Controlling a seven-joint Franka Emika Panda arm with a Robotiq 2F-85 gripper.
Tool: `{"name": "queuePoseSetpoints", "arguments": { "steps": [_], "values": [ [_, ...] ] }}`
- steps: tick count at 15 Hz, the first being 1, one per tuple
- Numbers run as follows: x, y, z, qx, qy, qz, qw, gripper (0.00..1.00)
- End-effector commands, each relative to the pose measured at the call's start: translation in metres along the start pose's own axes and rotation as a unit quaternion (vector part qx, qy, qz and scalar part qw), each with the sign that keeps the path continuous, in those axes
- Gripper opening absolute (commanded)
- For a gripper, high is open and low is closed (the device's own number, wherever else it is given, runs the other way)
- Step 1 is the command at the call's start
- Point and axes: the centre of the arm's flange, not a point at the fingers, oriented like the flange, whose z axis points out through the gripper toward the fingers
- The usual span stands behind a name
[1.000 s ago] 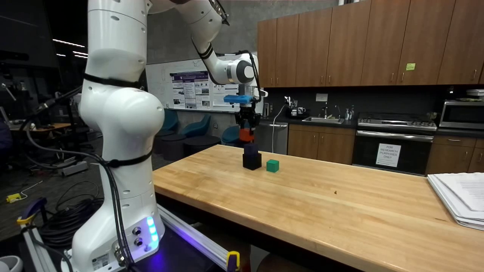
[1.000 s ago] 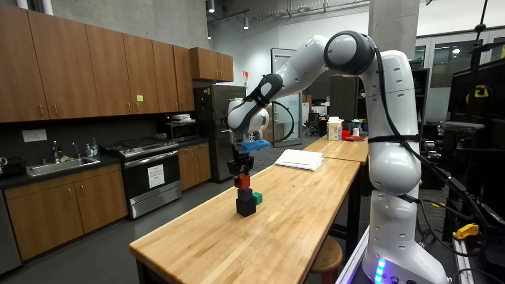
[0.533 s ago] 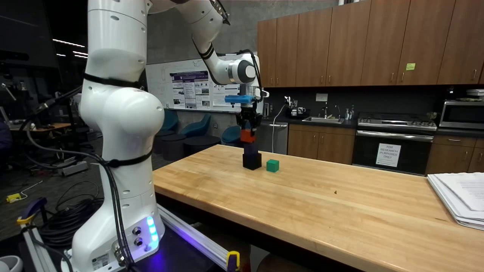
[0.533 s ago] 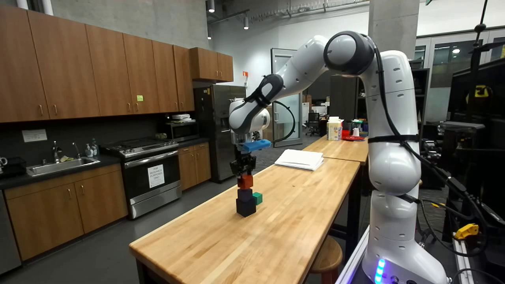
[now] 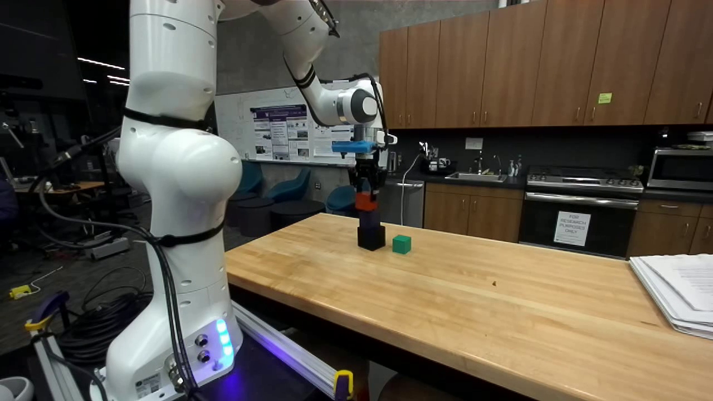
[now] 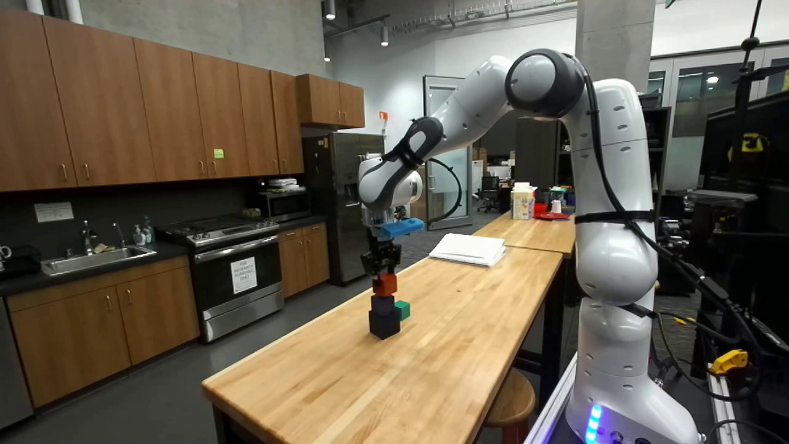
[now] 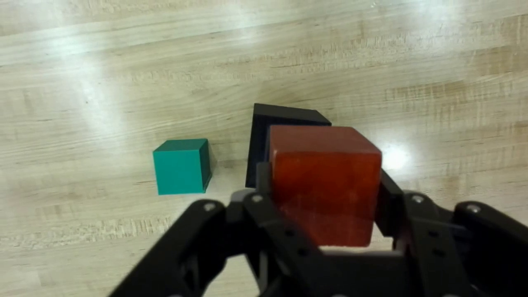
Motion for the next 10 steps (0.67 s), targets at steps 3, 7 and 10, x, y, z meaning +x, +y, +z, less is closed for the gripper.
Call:
{"name": "queuePoseSetpoints", "arguments": {
  "steps": [3,7,10],
  "values": [
    [-0.0021,0.0014,0.0011,-0.007,0.002,-0.006,1.0,0.3],
    [-0.0015,0.0,0.0039,-0.005,0.002,-0.007,1.0,0.3],
    [-0.0007,0.0001,0.0058,-0.004,0.006,-0.005,1.0,0.3]
  ]
}}
